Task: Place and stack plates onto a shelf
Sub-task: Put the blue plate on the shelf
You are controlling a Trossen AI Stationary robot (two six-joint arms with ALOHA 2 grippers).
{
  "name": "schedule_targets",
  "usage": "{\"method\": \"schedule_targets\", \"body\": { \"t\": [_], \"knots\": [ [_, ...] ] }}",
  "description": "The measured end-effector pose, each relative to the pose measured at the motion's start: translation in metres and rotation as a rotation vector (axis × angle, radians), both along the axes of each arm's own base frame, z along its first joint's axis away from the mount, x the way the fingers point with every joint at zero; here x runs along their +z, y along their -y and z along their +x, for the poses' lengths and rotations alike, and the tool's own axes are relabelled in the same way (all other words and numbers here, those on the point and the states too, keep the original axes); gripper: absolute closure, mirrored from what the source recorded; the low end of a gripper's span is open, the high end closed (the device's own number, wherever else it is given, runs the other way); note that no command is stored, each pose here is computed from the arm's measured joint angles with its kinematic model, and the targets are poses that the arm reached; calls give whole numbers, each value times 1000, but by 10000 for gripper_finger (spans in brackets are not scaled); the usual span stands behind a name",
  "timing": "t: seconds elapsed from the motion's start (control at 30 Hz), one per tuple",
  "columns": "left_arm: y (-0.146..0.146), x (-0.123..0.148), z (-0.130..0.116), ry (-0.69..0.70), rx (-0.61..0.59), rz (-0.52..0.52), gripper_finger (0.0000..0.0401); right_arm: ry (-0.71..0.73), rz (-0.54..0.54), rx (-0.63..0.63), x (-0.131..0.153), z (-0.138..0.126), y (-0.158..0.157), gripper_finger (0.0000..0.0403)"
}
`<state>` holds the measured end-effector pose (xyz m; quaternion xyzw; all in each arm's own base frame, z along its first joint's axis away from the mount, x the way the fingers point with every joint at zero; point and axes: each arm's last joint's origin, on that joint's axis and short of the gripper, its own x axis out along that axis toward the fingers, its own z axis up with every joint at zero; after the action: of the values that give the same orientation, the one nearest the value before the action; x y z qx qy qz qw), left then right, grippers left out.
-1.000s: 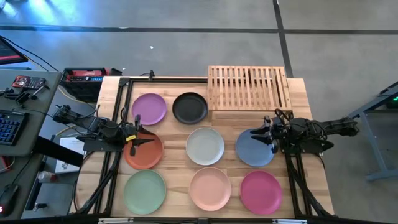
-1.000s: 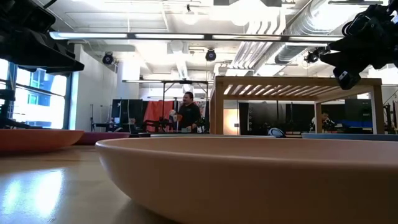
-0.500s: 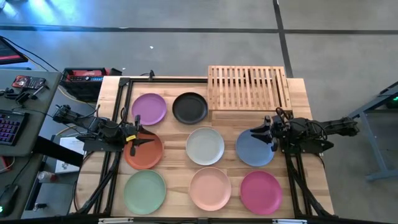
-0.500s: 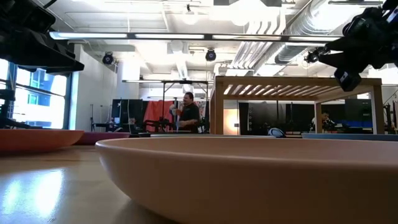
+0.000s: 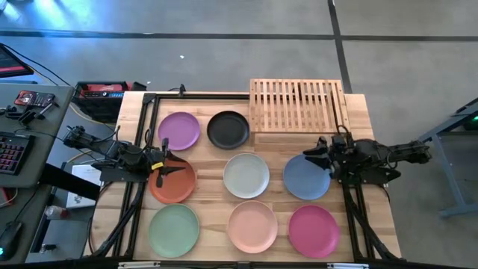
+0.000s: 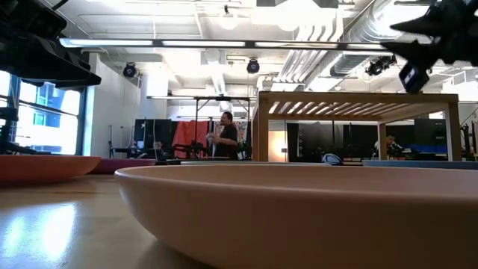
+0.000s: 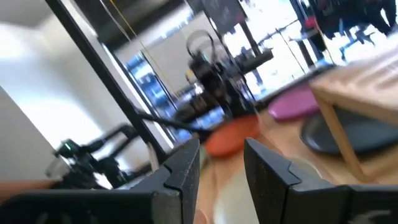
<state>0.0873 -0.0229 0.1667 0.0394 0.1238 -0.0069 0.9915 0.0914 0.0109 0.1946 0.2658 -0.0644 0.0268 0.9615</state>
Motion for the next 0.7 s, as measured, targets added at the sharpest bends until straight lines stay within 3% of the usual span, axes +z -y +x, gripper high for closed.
{"method": "schedule_targets", "body": {
  "t": [0.2, 0.37, 0.7],
  "knots": [
    [0, 0, 0, 0, 0, 0, 300, 130, 26, -23, 39, -12, 3, 295],
    [0, 0, 0, 0, 0, 0, 300, 189, -47, -64, 77, -22, 5, 295],
    [0, 0, 0, 0, 0, 0, 300, -33, -46, -120, 126, -9, 5, 295]
  ]
}}
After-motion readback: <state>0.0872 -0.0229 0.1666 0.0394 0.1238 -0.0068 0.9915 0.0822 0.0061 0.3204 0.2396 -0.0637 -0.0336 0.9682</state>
